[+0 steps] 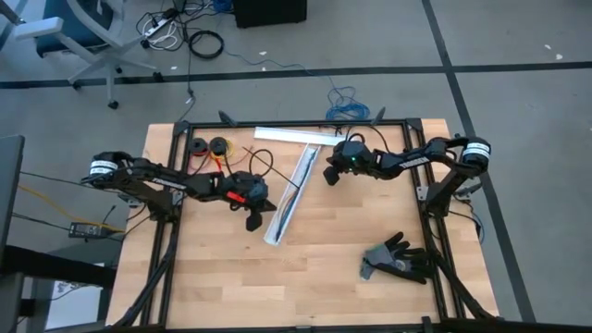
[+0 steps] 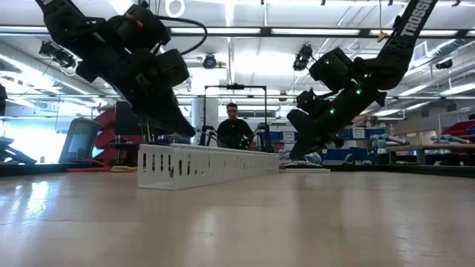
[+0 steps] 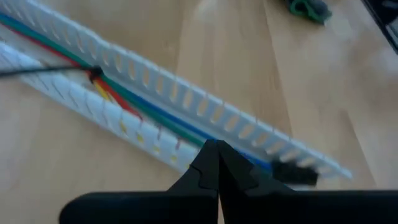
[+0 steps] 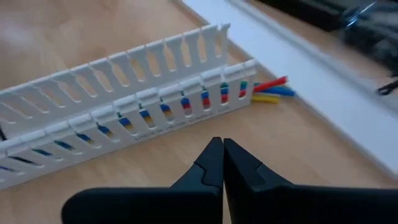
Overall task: Ziptie cables
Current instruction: Adjust the white cable duct
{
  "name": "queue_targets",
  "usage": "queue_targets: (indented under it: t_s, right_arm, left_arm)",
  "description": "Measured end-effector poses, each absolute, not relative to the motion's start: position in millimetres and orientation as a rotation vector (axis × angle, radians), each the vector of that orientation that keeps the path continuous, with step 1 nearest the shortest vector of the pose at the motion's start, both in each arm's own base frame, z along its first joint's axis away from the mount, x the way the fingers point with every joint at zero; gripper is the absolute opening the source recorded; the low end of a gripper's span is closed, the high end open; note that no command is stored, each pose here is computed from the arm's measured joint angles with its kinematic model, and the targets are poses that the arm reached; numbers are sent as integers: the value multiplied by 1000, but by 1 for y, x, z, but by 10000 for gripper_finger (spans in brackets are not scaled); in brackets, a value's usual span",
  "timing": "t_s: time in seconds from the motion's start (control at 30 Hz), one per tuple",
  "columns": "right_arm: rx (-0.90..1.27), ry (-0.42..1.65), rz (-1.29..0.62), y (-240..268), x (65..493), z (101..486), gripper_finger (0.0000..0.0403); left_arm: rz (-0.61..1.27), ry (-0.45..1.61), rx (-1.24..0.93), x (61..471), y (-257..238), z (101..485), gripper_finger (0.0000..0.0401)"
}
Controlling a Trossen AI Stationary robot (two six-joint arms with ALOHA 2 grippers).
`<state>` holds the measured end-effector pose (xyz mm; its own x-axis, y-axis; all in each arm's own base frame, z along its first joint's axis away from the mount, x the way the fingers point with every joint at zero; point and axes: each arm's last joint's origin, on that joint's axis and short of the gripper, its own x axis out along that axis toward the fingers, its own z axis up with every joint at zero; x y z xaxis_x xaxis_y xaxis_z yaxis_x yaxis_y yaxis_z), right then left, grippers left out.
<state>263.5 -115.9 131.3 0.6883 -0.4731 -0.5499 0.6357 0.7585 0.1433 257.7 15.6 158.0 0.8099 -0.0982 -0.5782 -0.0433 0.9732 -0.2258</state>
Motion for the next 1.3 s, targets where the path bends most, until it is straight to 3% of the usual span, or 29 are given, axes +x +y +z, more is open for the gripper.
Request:
queue_targets:
  t_s: [0.2, 0.47, 0.7, 0.93, 1.3]
  right_arm:
    - [337, 560, -567, -111, 290, 119, 0]
    - [254, 581, -543, -108, 323, 125, 0]
    - [289, 552, -448, -123, 339, 139, 0]
    - [324, 662, -389, -129, 365, 114, 0]
    - [237, 686, -7, -113, 407, 133, 0]
  left_arm:
    - [6, 620, -249, 265, 16, 155, 0]
    - [120, 757, -219, 260, 17, 159, 0]
    - [59, 785, -293, 263, 14, 149, 0]
    - [15, 750, -333, 282, 13, 140, 0]
    - [-42, 679, -235, 333, 16, 144, 0]
